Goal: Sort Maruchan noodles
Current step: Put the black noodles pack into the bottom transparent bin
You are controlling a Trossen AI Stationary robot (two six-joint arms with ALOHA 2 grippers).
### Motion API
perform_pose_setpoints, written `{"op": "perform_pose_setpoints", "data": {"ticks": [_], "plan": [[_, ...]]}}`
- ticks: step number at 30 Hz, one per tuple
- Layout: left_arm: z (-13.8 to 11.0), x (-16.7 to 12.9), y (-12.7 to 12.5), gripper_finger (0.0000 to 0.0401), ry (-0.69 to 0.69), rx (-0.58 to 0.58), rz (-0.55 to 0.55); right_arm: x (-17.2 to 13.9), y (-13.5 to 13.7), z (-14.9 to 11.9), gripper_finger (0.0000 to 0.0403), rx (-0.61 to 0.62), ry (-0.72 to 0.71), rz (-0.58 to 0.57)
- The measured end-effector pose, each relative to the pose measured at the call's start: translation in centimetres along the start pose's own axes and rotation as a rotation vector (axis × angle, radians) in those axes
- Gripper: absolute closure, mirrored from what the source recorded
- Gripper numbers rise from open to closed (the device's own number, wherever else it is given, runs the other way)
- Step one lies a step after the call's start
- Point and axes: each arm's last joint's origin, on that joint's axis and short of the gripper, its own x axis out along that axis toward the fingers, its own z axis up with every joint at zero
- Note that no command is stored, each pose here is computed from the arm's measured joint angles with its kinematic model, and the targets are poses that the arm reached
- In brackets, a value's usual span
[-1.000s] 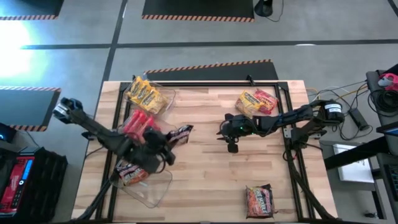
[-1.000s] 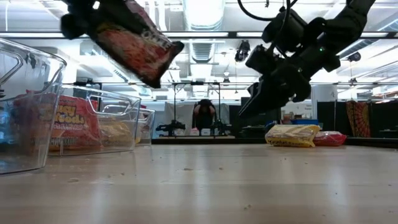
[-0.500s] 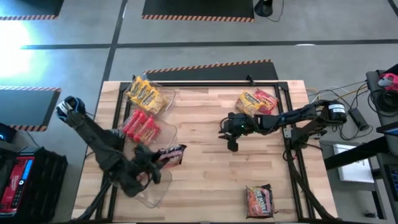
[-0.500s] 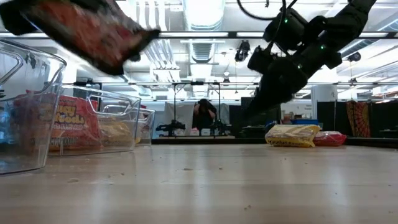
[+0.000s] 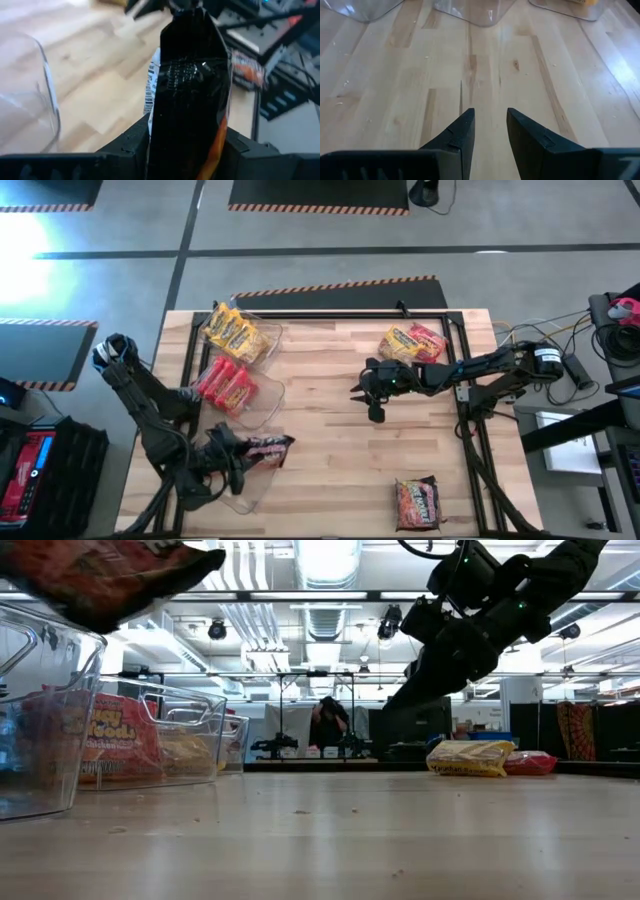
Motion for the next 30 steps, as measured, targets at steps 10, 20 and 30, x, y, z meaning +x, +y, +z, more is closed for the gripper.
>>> {"op": "perform_pose_setpoints", "data": {"ticks": [10, 20, 30], "plan": [[0.6, -2.7, -0.4, 0.0274, 0.091, 0.024, -0.089, 0.0, 0.0, 0.0, 0.03, 0.0, -0.001, 0.0], [0.6, -4.2, 0.4, 0.0274, 0.169, 0.102, 0.138, 0.0, 0.0, 0.0, 0.03, -0.001, -0.003, 0.0], [-2.2, -3.0, 0.9, 0.0274, 0.285, -0.029, 0.404, 0.0, 0.0, 0.0, 0.03, -0.001, -0.003, 0.0]]}}
